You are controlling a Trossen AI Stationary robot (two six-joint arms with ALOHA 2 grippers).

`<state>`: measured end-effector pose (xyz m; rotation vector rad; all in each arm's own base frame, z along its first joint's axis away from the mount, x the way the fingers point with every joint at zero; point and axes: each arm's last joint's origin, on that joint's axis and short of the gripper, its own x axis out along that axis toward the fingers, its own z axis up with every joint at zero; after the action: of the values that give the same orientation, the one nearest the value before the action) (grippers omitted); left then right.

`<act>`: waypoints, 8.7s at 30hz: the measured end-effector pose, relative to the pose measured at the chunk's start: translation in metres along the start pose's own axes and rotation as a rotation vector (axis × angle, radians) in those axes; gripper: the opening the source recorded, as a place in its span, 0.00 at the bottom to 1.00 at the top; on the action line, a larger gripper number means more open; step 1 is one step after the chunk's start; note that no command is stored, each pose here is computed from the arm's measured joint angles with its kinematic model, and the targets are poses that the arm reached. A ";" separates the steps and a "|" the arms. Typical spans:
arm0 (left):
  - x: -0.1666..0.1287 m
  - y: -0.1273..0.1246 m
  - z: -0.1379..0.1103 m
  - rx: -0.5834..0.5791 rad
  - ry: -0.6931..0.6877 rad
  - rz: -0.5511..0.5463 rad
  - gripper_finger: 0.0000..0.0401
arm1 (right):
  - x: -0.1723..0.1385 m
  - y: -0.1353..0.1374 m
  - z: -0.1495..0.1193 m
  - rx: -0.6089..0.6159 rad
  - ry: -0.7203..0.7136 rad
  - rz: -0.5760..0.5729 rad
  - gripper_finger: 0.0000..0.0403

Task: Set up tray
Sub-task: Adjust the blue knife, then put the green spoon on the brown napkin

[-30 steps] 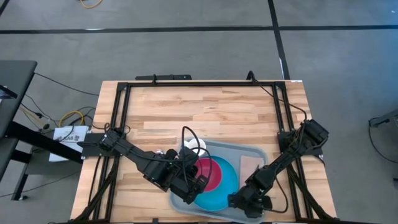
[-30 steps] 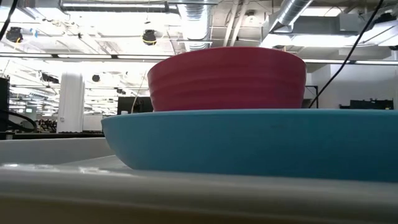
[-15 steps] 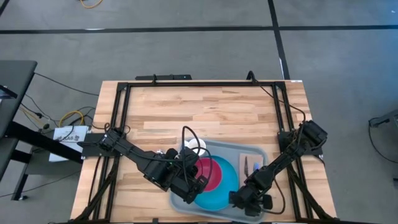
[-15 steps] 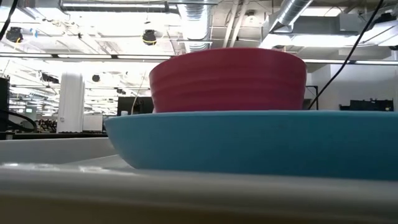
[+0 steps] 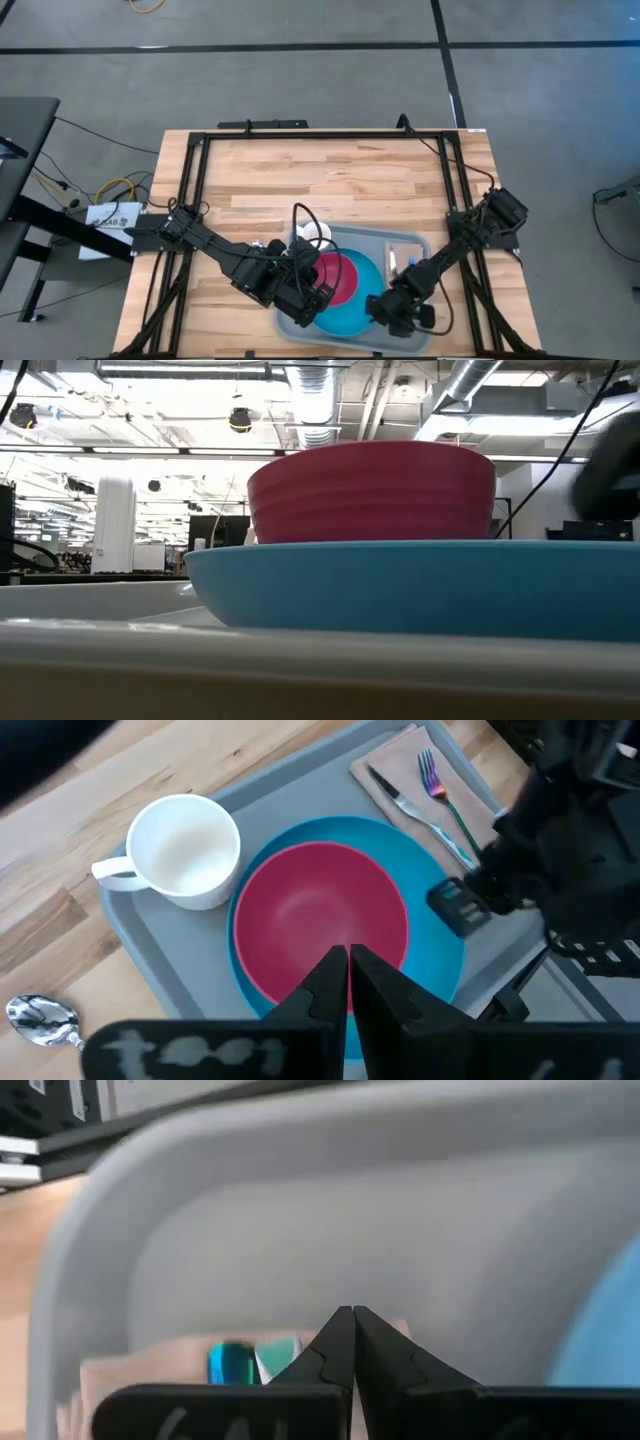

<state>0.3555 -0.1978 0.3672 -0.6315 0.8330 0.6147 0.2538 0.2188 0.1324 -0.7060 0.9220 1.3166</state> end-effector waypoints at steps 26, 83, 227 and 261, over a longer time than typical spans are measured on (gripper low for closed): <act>-0.022 0.015 -0.010 -0.018 0.193 0.038 0.03 | -0.163 0.021 -0.011 0.436 -0.315 -0.157 0.05; -0.012 0.054 0.068 0.424 0.122 -0.003 0.24 | -0.237 -0.013 -0.064 1.378 -0.557 -0.437 0.56; 0.137 0.197 -0.103 -0.544 0.036 0.121 0.00 | -0.241 -0.017 -0.070 1.496 -0.590 -0.517 0.56; -0.034 0.066 0.026 -0.170 -0.740 -0.191 0.00 | -0.283 -0.041 -0.026 0.967 -1.160 -0.694 0.56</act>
<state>0.3027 -0.1446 0.3912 -0.5679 0.0286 0.6821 0.2875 0.0523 0.3639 0.4857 0.1944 0.3619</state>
